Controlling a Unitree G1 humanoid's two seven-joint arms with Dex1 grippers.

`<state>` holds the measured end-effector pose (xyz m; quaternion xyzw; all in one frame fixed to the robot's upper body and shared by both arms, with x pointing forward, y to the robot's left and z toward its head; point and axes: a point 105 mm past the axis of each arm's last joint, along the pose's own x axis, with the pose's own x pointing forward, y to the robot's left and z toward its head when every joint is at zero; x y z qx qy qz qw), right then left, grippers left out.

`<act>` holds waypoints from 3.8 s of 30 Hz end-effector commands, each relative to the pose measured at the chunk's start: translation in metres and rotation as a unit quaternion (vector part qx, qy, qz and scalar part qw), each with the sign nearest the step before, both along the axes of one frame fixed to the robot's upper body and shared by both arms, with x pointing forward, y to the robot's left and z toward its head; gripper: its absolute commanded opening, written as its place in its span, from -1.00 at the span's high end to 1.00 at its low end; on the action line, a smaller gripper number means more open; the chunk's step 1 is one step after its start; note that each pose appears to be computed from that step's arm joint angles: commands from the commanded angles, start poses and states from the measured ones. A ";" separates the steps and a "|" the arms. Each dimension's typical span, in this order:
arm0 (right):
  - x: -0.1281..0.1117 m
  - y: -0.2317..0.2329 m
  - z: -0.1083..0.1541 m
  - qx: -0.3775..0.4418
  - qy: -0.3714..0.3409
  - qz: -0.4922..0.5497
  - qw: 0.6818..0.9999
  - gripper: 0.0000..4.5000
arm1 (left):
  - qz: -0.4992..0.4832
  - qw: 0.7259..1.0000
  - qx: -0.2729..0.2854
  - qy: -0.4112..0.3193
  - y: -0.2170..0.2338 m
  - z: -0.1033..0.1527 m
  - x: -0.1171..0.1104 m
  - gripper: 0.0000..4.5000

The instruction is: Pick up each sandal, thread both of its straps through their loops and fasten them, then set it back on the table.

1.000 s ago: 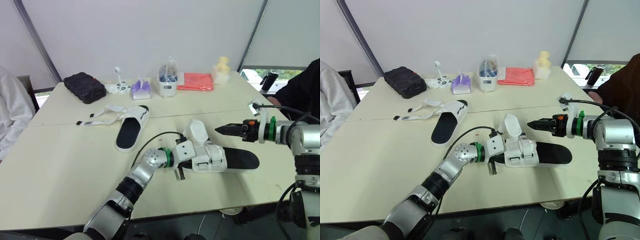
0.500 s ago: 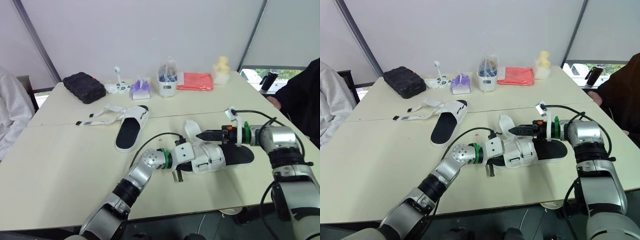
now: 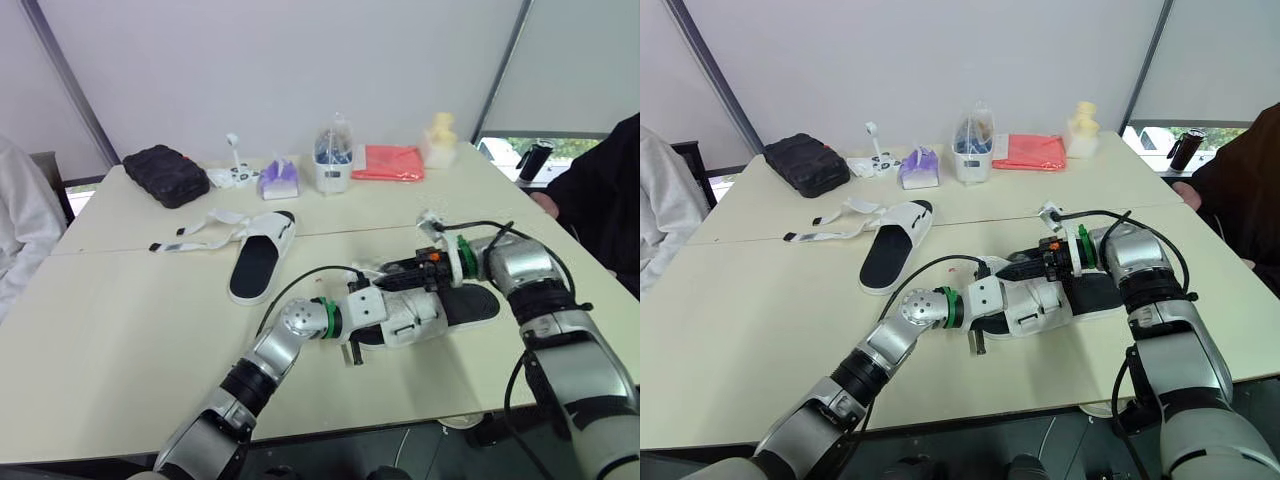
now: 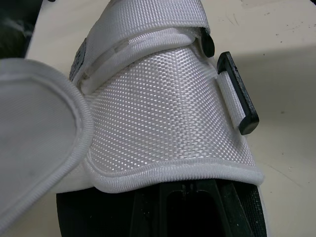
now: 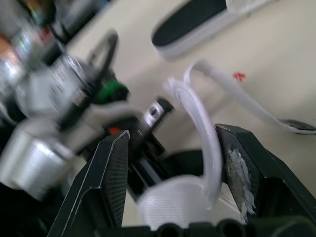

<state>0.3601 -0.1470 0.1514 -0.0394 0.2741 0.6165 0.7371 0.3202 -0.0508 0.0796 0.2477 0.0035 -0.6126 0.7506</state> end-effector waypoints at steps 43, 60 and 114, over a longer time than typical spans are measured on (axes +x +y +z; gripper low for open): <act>0.023 0.048 0.072 0.179 0.106 -0.075 0.975 -0.59 | 0.015 0.998 0.037 0.054 -0.008 -0.038 -0.001 1.00; 0.045 0.056 0.072 0.167 0.055 -0.128 0.976 0.46 | 0.025 0.998 0.036 0.051 -0.005 -0.037 0.003 1.00; -0.142 -0.069 -0.005 0.060 0.084 -0.182 0.978 -0.77 | -0.010 0.998 -0.001 0.068 -0.003 -0.024 0.011 1.00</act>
